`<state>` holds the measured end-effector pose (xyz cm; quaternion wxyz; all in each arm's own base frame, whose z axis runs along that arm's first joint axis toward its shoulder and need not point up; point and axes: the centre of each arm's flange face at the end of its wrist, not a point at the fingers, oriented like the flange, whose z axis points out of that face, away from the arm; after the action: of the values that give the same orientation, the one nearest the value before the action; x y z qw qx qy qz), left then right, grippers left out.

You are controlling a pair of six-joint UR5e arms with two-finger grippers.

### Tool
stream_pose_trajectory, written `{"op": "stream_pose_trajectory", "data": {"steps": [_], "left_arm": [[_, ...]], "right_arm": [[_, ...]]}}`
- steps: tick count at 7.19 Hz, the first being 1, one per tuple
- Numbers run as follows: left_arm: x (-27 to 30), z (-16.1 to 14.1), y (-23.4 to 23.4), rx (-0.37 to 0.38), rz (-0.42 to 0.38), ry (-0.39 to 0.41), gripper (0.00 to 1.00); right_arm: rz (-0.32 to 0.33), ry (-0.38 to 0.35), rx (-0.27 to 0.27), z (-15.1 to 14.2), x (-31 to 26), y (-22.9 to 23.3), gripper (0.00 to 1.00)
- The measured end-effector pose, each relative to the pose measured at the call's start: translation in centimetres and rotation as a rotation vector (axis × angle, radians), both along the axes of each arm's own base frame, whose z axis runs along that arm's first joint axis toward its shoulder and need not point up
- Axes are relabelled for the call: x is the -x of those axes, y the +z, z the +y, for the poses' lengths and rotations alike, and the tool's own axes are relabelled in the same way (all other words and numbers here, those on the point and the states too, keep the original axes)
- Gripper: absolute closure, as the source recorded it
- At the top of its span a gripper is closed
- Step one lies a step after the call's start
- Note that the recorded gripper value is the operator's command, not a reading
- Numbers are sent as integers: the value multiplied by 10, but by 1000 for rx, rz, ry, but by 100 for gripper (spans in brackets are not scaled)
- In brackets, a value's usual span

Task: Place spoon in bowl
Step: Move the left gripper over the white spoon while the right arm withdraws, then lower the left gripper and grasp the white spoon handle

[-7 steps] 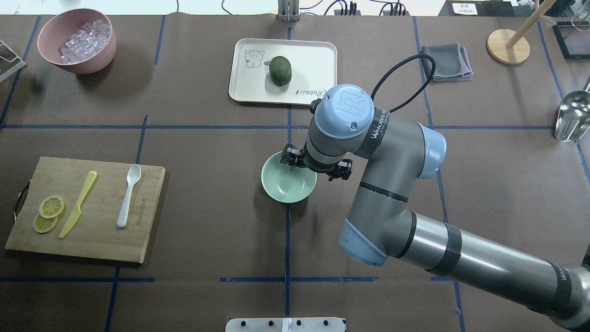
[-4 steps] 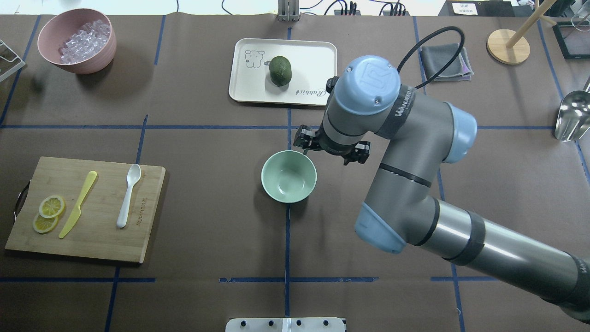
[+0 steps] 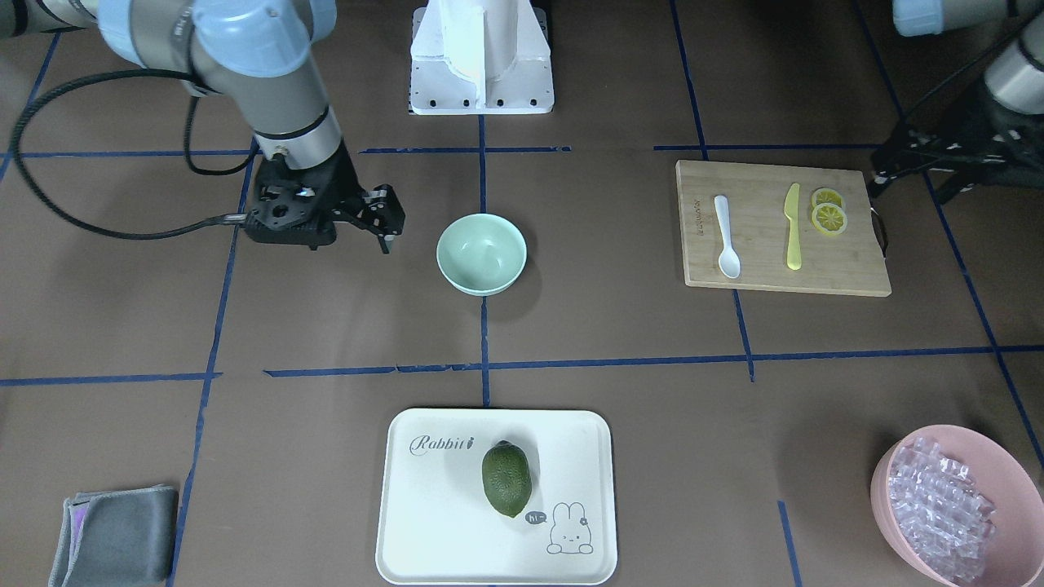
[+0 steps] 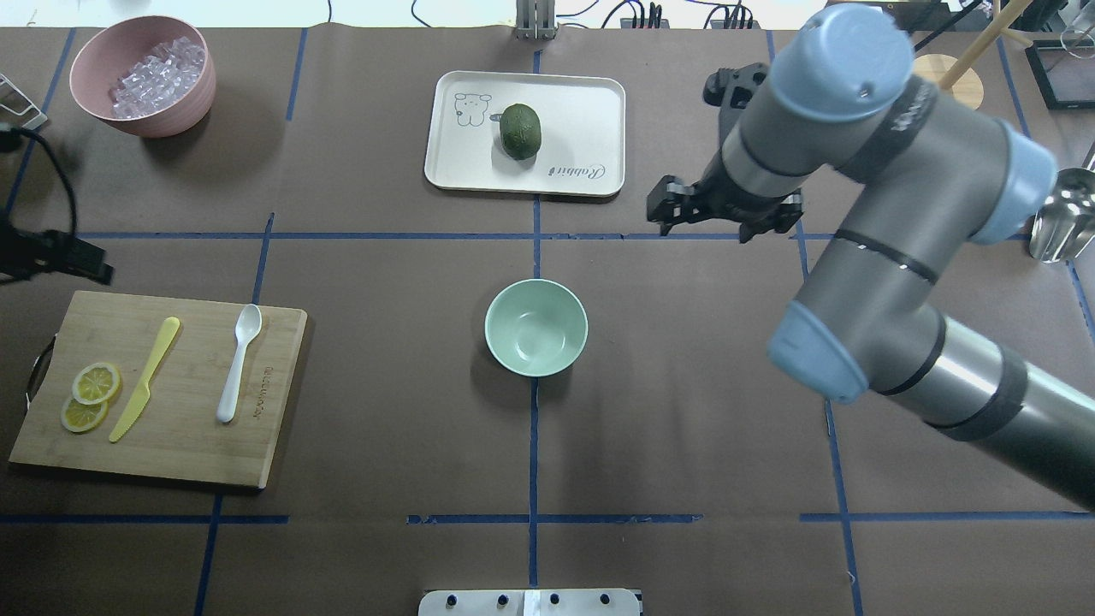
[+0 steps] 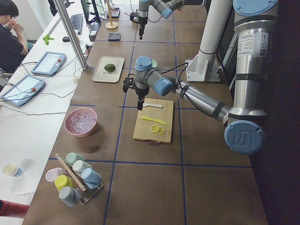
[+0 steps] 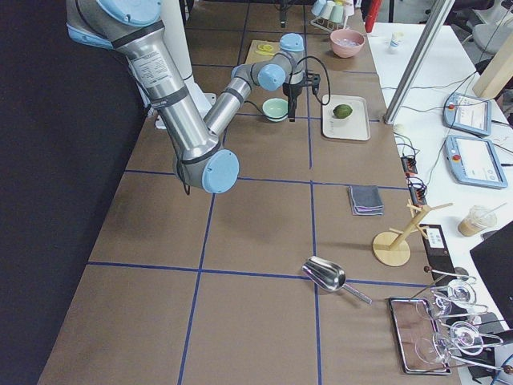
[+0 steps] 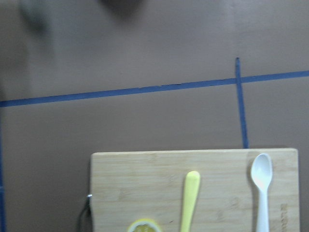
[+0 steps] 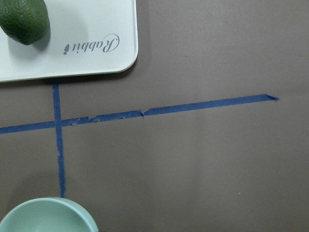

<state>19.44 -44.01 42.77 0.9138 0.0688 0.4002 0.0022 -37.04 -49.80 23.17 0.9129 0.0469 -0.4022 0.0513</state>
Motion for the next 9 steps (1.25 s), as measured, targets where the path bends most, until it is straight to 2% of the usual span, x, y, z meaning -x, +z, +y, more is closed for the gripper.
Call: {"op": "stream_pose_trajectory", "data": {"steps": [3,5,9], "left_arm": [[-98,32,0,-58,1,-71,3],[-146,32,-2,-89,-5,-71,8],[-173,28,18,-70,-36,-42,14]], "right_arm": [[10,-56,-56,-23,-71,36,0],[34,-81,-92,-29,-108,61,0],[29,-92,-85,-30,-127,75,0]]}}
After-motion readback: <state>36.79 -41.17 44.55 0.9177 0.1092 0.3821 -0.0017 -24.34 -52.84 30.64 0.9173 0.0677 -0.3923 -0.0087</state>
